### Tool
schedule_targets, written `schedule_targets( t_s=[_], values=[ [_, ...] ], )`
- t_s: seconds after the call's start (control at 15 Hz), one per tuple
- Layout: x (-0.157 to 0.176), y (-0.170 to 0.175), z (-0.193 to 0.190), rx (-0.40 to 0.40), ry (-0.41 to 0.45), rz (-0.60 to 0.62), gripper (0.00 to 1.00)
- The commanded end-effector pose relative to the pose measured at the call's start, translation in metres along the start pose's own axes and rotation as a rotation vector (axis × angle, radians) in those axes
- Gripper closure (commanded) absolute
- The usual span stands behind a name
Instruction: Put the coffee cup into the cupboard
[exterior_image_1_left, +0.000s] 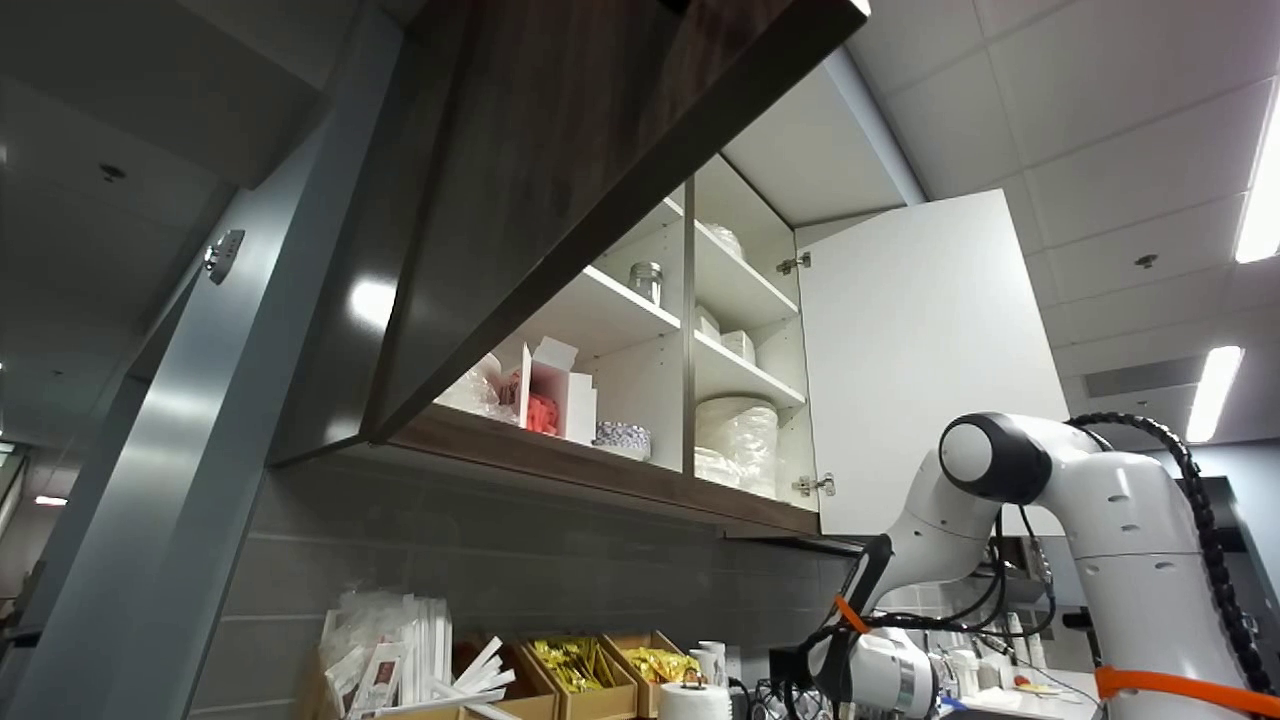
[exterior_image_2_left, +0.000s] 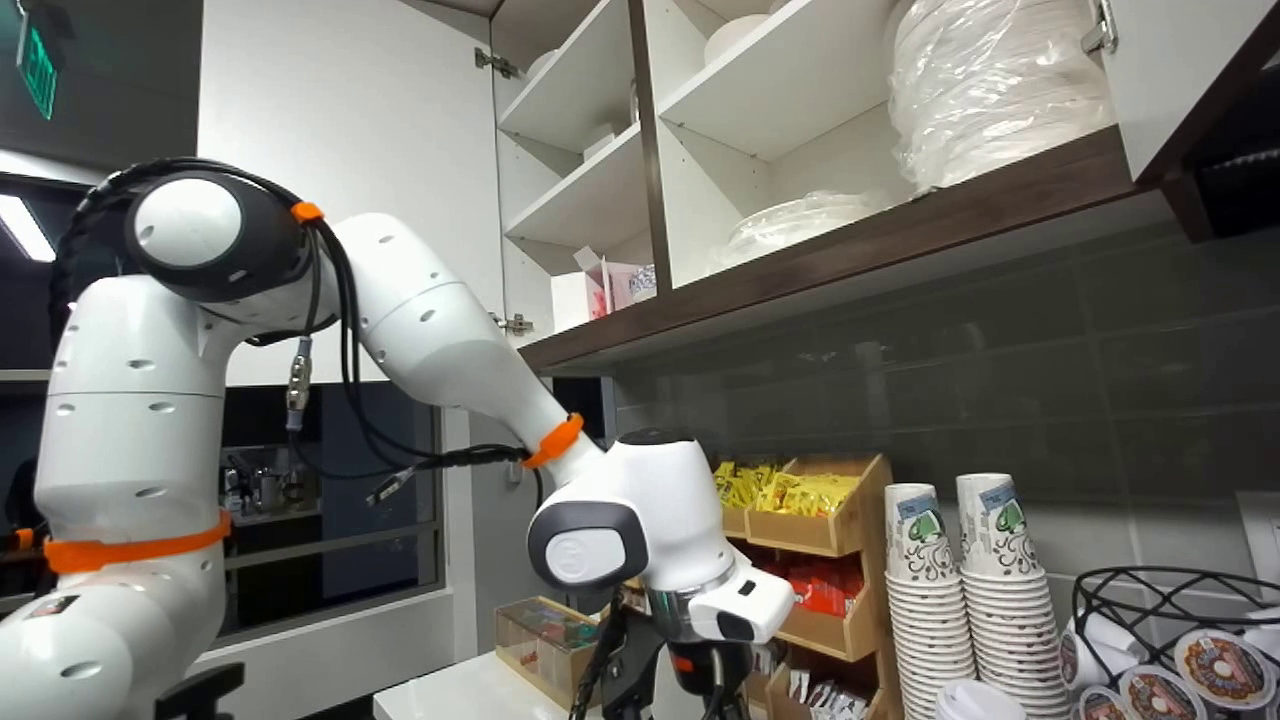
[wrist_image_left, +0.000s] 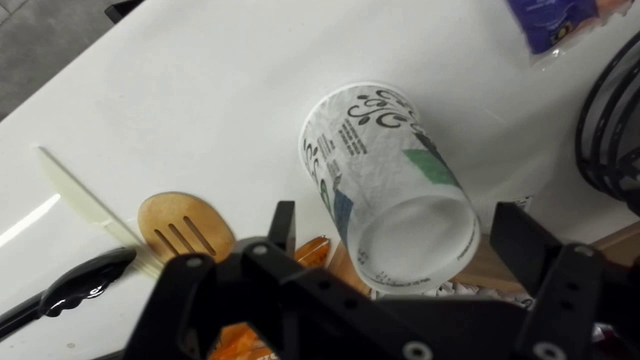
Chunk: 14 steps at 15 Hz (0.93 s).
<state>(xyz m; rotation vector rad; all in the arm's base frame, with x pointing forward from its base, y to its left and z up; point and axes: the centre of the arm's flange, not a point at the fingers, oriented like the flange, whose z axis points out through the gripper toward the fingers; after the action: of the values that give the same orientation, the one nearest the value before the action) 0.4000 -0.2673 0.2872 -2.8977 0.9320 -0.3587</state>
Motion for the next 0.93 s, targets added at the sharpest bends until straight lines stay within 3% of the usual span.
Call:
schedule_targets(
  t_s=[0.0, 0.87],
  values=[
    [-0.014, 0.003, 0.008, 0.050, 0.039, -0.011, 0.00],
    [-0.018, -0.001, 0.022, 0.038, 0.090, -0.099, 0.00]
  ],
)
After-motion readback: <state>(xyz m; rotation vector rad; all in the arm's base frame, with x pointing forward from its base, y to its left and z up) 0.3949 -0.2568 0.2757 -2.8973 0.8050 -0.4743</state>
